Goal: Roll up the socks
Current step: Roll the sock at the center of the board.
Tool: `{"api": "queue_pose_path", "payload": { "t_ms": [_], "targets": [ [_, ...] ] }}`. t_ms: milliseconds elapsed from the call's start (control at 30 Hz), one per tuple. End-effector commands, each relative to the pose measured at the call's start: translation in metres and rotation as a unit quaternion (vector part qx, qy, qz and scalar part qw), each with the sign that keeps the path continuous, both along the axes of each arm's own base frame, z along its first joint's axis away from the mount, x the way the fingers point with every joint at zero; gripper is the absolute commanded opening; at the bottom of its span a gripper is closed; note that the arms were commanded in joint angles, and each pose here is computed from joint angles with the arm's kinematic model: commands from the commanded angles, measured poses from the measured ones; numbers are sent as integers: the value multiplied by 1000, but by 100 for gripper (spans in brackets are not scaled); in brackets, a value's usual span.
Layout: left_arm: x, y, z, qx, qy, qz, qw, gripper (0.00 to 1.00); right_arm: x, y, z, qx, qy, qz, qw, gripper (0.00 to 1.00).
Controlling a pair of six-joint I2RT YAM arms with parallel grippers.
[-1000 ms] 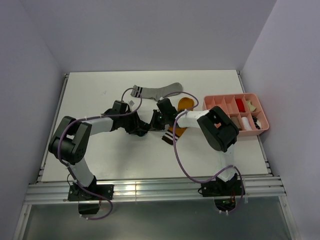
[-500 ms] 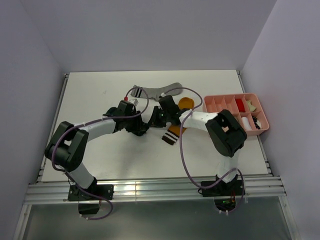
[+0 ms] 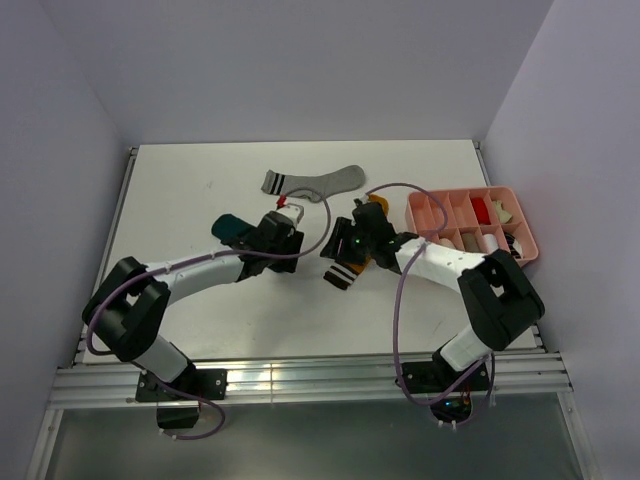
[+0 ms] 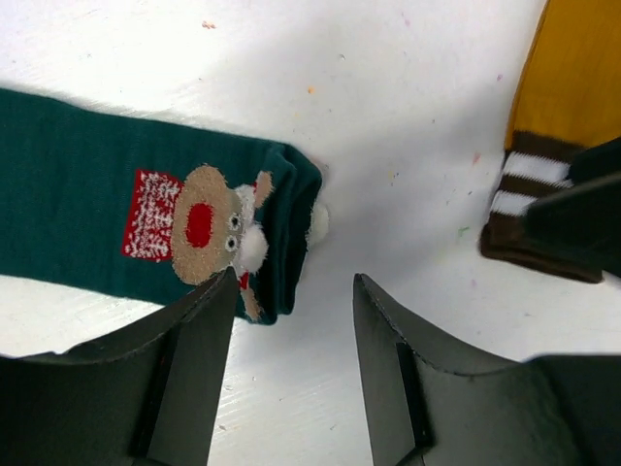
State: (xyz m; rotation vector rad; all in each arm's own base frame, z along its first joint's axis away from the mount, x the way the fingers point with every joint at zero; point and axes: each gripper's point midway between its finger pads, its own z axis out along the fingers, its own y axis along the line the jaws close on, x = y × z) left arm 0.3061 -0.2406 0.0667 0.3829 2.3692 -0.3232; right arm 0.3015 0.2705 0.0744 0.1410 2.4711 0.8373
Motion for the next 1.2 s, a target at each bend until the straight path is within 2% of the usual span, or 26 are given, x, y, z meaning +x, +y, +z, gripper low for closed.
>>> {"api": "queue_pose_path", "payload": {
  "t_ms": [0, 33, 133, 233, 367, 900, 1067, 1167],
  "targets": [
    [11, 3, 5, 80, -53, -14, 995, 57, 8, -21, 19, 11, -44, -27, 999, 61],
    [12, 4, 4, 88, -57, -15, 994, 56, 7, -25, 19, 12, -46, -30, 998, 66],
    [11, 3, 0, 111, -66, -25, 991, 56, 4, -37, 20, 22, -53, -44, 997, 74],
    [10, 3, -6, 137, -71, -37, 987, 55, 2, -46, 23, 32, -59, -52, 996, 77],
    [7, 4, -17, 168, -67, -52, 982, 54, 4, -52, 27, 40, -67, -58, 995, 78],
    [1, 2, -41, 222, -61, -80, 970, 48, 5, -48, 31, 59, -77, -40, 994, 79],
    [-1, 4, -50, 238, -52, -82, 967, 40, 5, -47, 31, 64, -75, -36, 995, 79],
    [-4, 4, -52, 236, -45, -80, 967, 26, 5, -47, 34, 64, -81, -34, 994, 78]
  ]
}}
